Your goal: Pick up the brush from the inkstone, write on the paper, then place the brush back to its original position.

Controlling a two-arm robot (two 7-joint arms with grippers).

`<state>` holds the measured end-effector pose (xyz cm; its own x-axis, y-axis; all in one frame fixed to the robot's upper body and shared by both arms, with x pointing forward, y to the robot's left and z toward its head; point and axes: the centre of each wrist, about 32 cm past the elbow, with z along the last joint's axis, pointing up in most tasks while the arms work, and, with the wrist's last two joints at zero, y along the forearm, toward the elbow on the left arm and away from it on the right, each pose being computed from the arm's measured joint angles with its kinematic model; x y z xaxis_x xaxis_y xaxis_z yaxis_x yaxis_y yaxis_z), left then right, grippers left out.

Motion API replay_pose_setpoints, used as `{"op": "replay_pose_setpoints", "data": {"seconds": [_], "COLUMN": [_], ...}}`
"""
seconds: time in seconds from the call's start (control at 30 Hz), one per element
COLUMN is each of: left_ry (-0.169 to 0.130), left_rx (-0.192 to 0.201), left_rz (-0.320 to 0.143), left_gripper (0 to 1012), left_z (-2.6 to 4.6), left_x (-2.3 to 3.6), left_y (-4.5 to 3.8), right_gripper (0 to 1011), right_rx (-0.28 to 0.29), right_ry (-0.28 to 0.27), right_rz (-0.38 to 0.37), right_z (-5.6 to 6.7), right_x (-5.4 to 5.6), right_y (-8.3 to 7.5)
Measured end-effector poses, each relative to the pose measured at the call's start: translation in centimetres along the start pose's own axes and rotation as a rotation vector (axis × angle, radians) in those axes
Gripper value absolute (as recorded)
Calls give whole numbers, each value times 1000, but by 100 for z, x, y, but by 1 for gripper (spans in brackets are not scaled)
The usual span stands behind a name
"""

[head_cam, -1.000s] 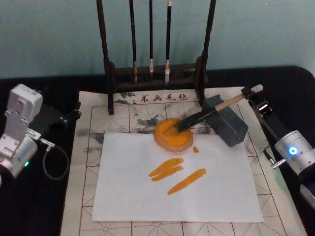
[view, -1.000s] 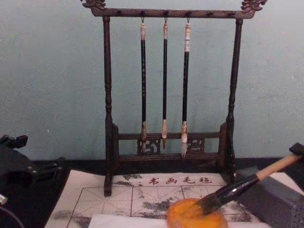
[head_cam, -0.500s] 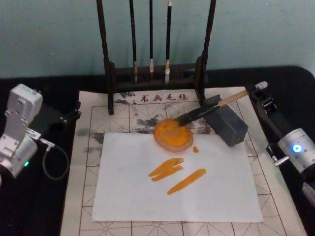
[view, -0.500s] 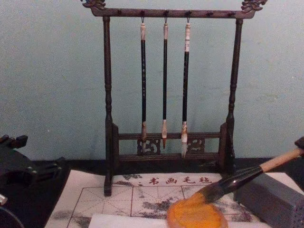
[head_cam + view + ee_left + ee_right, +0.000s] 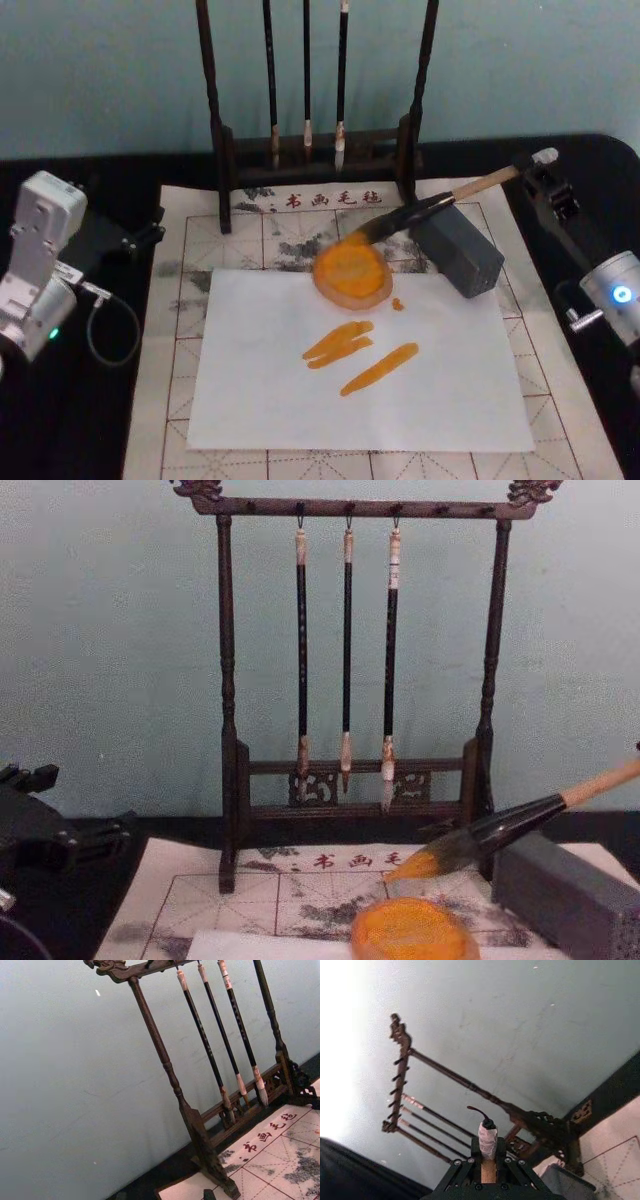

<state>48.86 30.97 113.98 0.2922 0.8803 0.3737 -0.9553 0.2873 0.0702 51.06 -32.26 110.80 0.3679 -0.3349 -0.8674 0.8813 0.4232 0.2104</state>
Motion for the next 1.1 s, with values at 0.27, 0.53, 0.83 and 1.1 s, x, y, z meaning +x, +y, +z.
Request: {"op": "replay_pose_setpoints", "data": {"seconds": [0.27,0.53,0.83,1.1], "left_ry": [0,0,0,0], "left_rx": [0,0,0,0], "left_rz": [0,0,0,0], "left_gripper": [1001,1001,1001,1001], "left_z": [0,0,0,0], "left_x": [0,0,0,0], "left_y": [0,0,0,0], "right_gripper": [183,183,183,183], "right_rx": [-21,-49,-99,-142], "right_ry": [-39,-97,-164,-196], "right_rz": [38,62,76,85], "right_z": [48,107,164,230], "right_x": [-83,-148,-181,-194], "right_y": [-81,-187,-298,-402]}}
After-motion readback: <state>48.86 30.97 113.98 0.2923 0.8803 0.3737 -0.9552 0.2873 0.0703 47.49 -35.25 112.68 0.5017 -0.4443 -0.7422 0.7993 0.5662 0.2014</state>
